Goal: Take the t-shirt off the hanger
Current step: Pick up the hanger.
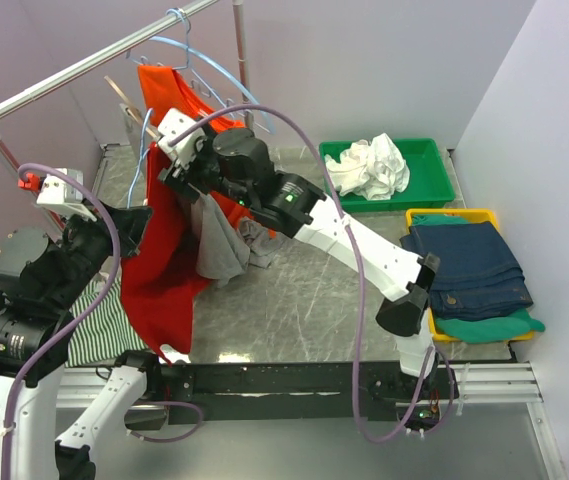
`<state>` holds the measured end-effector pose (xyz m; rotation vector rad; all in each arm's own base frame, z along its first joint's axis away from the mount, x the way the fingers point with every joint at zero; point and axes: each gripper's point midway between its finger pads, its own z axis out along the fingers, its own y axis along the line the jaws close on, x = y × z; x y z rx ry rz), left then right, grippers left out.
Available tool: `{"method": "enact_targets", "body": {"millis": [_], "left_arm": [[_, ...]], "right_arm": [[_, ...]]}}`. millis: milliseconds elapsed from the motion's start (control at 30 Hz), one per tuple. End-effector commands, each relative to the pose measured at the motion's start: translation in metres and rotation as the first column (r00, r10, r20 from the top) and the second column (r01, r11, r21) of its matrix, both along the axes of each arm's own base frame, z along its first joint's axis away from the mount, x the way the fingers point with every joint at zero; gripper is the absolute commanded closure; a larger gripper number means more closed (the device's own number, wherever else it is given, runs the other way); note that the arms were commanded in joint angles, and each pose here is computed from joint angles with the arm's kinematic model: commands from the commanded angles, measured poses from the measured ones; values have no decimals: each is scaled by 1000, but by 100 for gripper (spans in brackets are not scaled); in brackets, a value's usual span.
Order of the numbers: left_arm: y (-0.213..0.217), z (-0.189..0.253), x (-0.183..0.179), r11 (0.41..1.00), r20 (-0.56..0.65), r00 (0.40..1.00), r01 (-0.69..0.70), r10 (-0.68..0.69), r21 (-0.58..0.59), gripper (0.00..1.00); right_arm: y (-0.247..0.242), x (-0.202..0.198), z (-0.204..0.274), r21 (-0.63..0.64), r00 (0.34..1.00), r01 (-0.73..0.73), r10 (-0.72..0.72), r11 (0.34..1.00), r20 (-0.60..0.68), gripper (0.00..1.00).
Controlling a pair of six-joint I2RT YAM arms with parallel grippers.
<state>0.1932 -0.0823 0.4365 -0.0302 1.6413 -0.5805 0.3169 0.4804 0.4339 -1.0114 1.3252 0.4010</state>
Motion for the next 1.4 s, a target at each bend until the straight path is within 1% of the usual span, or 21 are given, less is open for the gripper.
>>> {"method": "enact_targets", "body": {"millis": [0, 133, 233, 267, 333, 367, 433, 467, 533, 567, 633, 700, 733, 800, 1000, 1133, 1167, 1233, 1267, 1333, 1367], "left_arm": [[0, 44, -10, 1000, 176, 984, 14, -13, -6, 99], [2, 45, -11, 1000, 177, 984, 7, -5, -12, 99], [2, 46, -12, 1000, 182, 983, 6, -3, -14, 99], [2, 46, -13, 1000, 182, 983, 4, -2, -14, 99], [4, 45, -12, 1000, 177, 984, -7, 9, -12, 99], [5, 44, -12, 1000, 173, 985, -10, 12, -10, 99], [6, 42, -12, 1000, 169, 985, -18, 19, -9, 99], [6, 42, -12, 1000, 170, 985, -20, 21, -8, 99], [9, 41, -12, 999, 168, 985, -32, 33, -9, 99], [10, 40, -13, 999, 165, 986, -38, 39, -9, 99], [13, 40, -14, 998, 165, 985, -55, 55, -8, 99], [15, 37, -15, 998, 156, 986, -66, 66, -4, 99], [17, 35, -14, 997, 150, 986, -75, 75, -2, 99], [21, 30, -15, 995, 139, 985, -99, 97, 4, 99], [26, 22, -12, 992, 119, 985, -126, 124, 17, 99], [29, 16, -11, 989, 104, 985, -143, 139, 30, 99], [30, 16, -12, 989, 105, 984, -145, 141, 33, 99], [32, 13, -15, 987, 100, 984, -153, 148, 41, 99], [33, 12, -18, 987, 100, 983, -157, 152, 42, 99], [35, 10, -22, 985, 92, 983, -164, 159, 50, 99], [36, 8, -24, 985, 90, 983, -167, 162, 52, 99]], "right_arm": [[0, -3, -4, -16, 1000, -14, 14, 1000, -25, 20], [0, 3, -17, -41, 999, 21, -22, 999, -36, 17], [-1, 12, -20, -34, 998, 45, -47, 998, -47, 21], [-2, 14, -19, -28, 997, 54, -55, 998, -50, 28], [-2, 16, -20, -26, 997, 62, -63, 998, -53, 40], [-3, 17, -19, -18, 996, 67, -68, 998, -53, 54], [-3, 17, -18, -14, 996, 68, -69, 998, -50, 68], [-3, 18, -19, -14, 996, 75, -75, 997, -52, 82], [-4, 20, -19, -13, 995, 82, -83, 997, -51, 97], [-4, 21, -17, -4, 995, 89, -89, 996, -52, 100], [-8, 27, -16, 8, 992, 110, -109, 994, -55, 100], [-13, 28, -3, 55, 992, 117, -114, 992, -48, 100], [-15, 31, -7, 53, 992, 122, -119, 991, -51, 100], [-21, 27, 11, 103, 993, 115, -113, 988, -30, 100], [-25, 21, 27, 141, 996, 89, -89, 986, -9, 100], [-35, 25, 39, 200, 990, 136, -140, 970, 7, 100], [-41, 23, 52, 240, 989, 141, -149, 961, 19, 100], [-48, 25, 53, 257, 984, 167, -177, 952, 16, 100], [-59, 25, 65, 291, 979, 186, -201, 938, 24, 100], [-67, 25, 60, 299, 976, 205, -219, 932, 12, 100], [-80, 21, 73, 336, 974, 206, -226, 919, 19, 100]]}}
